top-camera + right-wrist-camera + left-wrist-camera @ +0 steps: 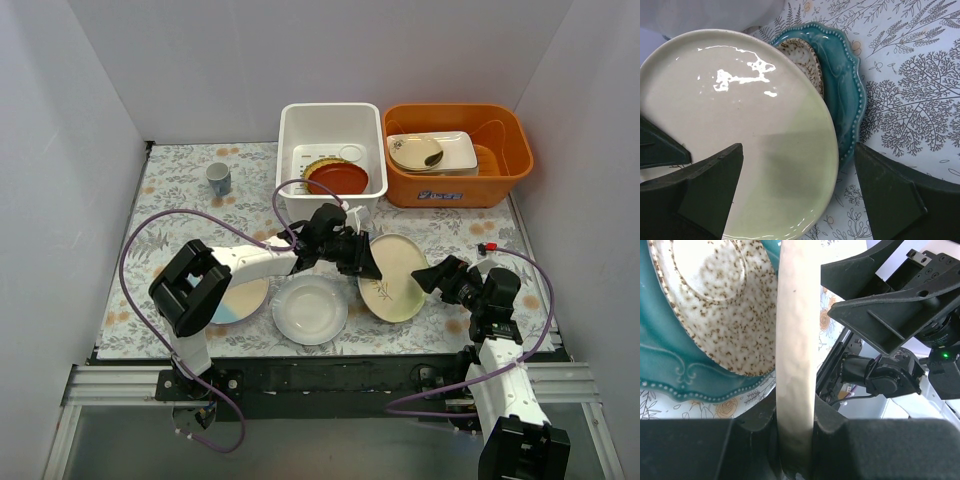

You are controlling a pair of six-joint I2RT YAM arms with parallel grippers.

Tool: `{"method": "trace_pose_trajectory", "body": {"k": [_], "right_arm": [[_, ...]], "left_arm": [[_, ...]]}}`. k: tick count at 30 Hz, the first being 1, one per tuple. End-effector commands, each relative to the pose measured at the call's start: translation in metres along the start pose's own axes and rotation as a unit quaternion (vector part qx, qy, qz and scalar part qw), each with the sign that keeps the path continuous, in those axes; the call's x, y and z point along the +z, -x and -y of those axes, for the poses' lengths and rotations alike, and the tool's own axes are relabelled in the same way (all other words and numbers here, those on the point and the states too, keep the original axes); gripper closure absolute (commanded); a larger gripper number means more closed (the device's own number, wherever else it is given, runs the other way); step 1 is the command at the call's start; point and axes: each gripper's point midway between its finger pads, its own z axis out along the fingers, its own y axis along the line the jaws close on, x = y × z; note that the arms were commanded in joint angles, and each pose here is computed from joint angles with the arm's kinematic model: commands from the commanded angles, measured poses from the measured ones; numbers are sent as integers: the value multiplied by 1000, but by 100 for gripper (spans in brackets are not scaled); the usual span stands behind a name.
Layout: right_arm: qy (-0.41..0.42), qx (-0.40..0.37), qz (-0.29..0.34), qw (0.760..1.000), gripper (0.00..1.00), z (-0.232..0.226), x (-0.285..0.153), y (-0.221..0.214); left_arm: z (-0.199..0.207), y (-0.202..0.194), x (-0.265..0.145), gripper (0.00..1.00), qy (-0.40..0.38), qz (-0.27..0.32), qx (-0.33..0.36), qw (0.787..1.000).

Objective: Place the plates into the plastic bin on the countertop
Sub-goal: Pick up the plate at the center of the board.

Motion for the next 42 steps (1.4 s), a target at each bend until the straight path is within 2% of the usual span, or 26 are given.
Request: {"method": "trace_pose_trajectory", "body": {"k": [1,9,26,42], "right_arm": [[7,-5,13,1000,2,-3,0,6],[14,-6,15,1000,2,-5,0,6],[37,-9,17,999,2,-13,0,8],[39,-16,14,999,2,-13,0,7]], "left_arm": [[70,39,-33,100,-71,62,69,993],[76,46,-45,100,-53,72,90,992],[73,83,-87,100,-8,140,110,984],[66,127,-137,100,-10,194,106,975]]}}
